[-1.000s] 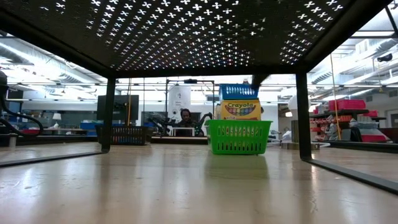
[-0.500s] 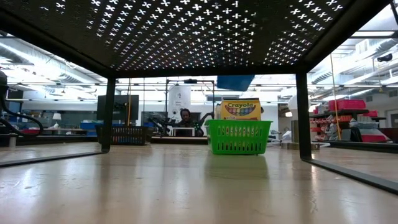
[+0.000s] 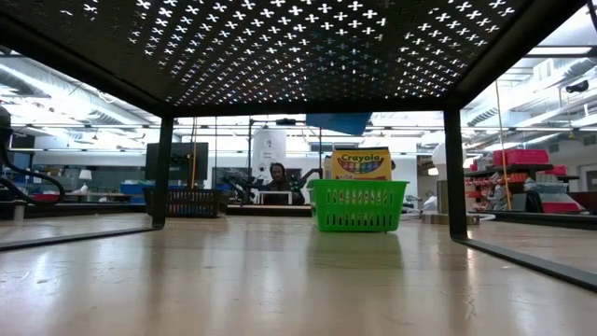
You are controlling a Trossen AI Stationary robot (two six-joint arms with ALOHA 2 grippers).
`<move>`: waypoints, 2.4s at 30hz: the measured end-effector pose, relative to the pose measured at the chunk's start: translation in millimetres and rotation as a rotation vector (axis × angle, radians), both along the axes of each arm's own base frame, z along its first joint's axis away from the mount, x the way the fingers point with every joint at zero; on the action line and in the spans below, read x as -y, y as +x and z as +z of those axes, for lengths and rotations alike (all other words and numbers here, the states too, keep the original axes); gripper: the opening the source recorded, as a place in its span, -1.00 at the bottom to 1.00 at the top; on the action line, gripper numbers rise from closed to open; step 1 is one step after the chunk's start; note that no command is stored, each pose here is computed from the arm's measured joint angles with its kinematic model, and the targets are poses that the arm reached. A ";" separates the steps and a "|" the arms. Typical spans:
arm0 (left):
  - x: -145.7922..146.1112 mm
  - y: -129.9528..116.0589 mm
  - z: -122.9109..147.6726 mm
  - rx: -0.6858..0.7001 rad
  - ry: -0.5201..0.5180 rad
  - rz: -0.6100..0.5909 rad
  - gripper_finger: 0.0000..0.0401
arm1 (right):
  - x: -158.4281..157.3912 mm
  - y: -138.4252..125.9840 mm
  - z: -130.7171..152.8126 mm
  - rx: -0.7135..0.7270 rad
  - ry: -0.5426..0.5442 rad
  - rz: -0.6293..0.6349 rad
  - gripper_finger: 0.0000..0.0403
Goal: Pick & Place Office Desk Supplies
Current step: Put the blue bin with the spring keychains on the shelf
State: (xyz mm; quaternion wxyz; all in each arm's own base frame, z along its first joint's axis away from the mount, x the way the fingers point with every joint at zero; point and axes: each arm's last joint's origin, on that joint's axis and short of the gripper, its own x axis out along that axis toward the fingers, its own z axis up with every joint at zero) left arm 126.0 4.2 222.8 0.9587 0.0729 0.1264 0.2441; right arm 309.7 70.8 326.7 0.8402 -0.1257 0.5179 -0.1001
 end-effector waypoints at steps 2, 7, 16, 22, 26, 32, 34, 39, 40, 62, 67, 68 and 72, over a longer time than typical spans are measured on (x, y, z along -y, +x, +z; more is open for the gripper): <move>0.0 0.0 -0.1 -0.001 0.001 0.000 0.51 | -14.4 6.6 1.4 -0.022 -0.029 0.010 -0.97; 0.0 0.0 -0.1 -0.002 0.001 -0.001 0.51 | -47.1 27.1 12.4 -0.066 -0.062 0.029 -0.97; 0.0 0.0 -0.1 -0.004 0.005 -0.002 0.51 | -90.8 44.0 16.3 -0.098 -0.026 -0.030 -0.97; 0.0 0.0 -0.2 -0.005 0.006 -0.002 0.51 | -119.1 46.5 9.9 -0.062 0.060 -0.073 -0.97; 0.0 0.0 -0.2 -0.013 0.018 -0.006 0.51 | -135.8 47.4 -0.9 -0.059 0.090 -0.084 -0.97; 0.0 0.0 -0.3 -0.019 0.028 -0.008 0.51 | -153.2 49.2 -9.2 -0.045 0.127 -0.043 -0.97; 0.0 -0.1 -0.4 -0.020 0.028 -0.008 0.51 | -155.5 50.4 -9.5 -0.045 0.155 -0.032 -0.97; 0.3 0.0 -1.0 -0.027 0.026 -0.018 0.51 | -162.9 51.9 -10.2 -0.062 0.224 0.041 -0.97; 0.3 -0.1 -1.0 -0.027 0.026 -0.018 0.51 | -163.5 52.7 -9.9 -0.057 0.234 0.045 -0.97; 1.0 0.4 -0.8 -0.024 0.019 -0.046 0.51 | -163.6 62.8 -12.4 -0.080 0.353 0.118 -0.78; 1.6 1.0 0.2 -0.016 0.019 -0.069 0.51 | -163.2 63.9 -12.2 -0.078 0.338 0.157 -0.59; 1.6 0.9 0.2 -0.016 0.022 -0.070 0.51 | -163.4 64.2 -12.1 -0.075 0.337 0.164 -0.56; 1.6 0.9 0.2 -0.021 0.030 -0.072 0.51 | -164.6 66.1 -11.1 -0.055 0.333 0.197 -0.47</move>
